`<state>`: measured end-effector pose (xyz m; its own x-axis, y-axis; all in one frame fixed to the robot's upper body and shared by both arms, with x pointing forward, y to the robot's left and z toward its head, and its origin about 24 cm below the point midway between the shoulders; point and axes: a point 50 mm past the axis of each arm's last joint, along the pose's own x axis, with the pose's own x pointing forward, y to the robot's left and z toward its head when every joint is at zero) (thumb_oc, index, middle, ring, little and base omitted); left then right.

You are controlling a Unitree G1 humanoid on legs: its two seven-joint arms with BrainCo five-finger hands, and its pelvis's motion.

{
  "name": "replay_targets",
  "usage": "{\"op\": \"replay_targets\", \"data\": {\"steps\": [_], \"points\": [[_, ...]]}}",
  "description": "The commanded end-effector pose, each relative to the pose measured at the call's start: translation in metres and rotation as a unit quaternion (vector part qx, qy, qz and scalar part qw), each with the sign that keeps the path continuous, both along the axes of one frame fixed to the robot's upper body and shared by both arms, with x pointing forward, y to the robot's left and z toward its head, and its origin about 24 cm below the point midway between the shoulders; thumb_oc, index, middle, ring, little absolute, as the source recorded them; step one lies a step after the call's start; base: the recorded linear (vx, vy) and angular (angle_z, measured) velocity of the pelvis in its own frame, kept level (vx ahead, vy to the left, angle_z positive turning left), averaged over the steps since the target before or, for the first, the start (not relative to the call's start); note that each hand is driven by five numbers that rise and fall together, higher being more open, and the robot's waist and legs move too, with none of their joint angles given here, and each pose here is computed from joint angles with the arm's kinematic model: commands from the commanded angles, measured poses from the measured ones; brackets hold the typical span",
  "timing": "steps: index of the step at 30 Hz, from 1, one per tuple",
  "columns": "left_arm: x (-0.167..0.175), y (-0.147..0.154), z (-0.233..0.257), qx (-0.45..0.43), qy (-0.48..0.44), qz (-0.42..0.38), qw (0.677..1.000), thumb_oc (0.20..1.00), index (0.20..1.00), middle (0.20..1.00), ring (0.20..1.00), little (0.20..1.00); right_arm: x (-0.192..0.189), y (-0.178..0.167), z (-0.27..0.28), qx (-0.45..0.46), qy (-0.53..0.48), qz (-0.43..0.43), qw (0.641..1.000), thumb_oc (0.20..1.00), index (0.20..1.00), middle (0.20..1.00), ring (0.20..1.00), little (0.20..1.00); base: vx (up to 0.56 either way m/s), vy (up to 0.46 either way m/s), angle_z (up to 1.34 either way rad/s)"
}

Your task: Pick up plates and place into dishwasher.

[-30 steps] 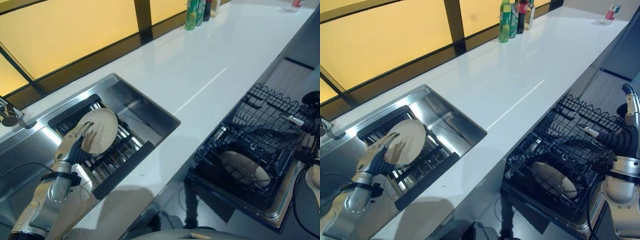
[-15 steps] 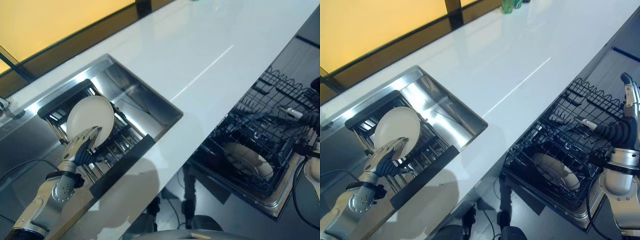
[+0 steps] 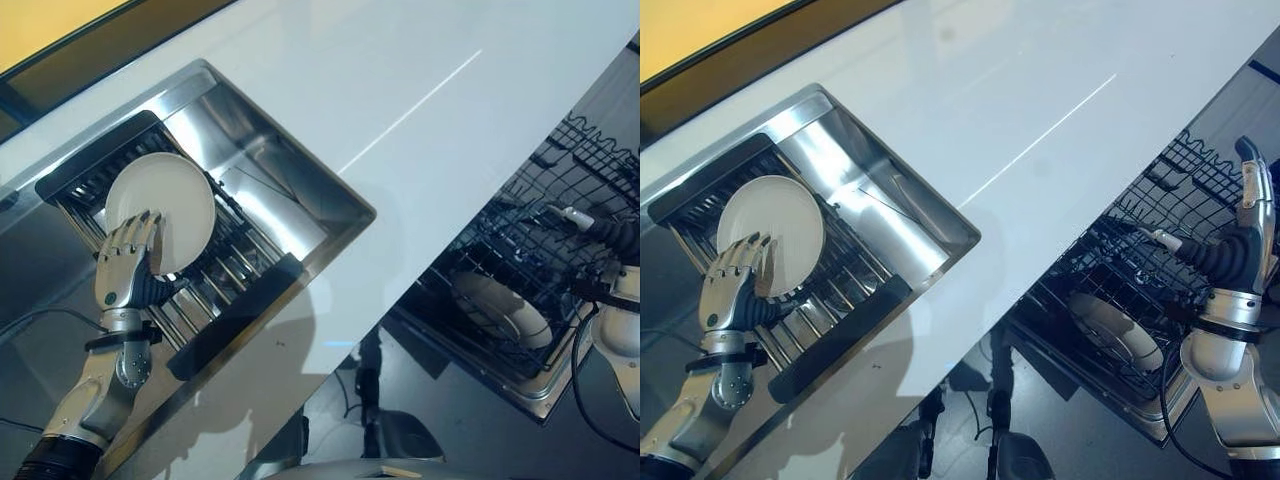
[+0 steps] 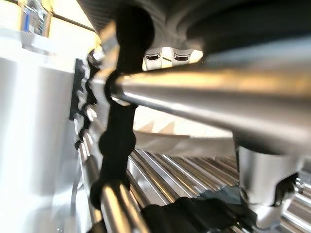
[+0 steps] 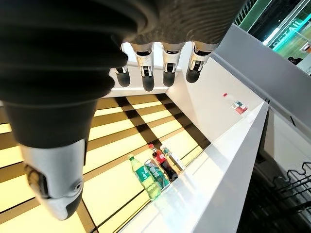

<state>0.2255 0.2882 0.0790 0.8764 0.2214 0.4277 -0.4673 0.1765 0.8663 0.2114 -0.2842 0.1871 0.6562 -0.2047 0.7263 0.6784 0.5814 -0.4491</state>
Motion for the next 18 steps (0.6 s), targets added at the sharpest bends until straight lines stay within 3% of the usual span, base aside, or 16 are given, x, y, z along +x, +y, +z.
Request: {"op": "replay_targets", "data": {"steps": [1,12,18], "points": [[0.001,0.021,0.004,0.036,-0.032,0.064,0.997,1.0,1.0,1.0,1.0,1.0,-0.001,0.009,0.02,-0.015,-0.05,0.016,0.999,1.0,1.0,1.0,1.0,1.0,0.06,-0.018,0.01],[-0.007,0.015,-0.017,0.016,-0.028,0.072,0.997,1.0,1.0,1.0,1.0,1.0,-0.004,0.01,0.008,-0.01,-0.027,0.021,0.999,1.0,1.0,1.0,1.0,1.0,0.06,0.0,-0.01],[-0.017,0.027,-0.02,0.02,-0.051,0.129,0.99,1.0,1.0,1.0,1.0,1.0,-0.006,0.008,0.002,-0.012,-0.015,0.019,1.0,1.0,1.0,1.0,1.0,1.0,0.05,0.018,-0.03]]}}
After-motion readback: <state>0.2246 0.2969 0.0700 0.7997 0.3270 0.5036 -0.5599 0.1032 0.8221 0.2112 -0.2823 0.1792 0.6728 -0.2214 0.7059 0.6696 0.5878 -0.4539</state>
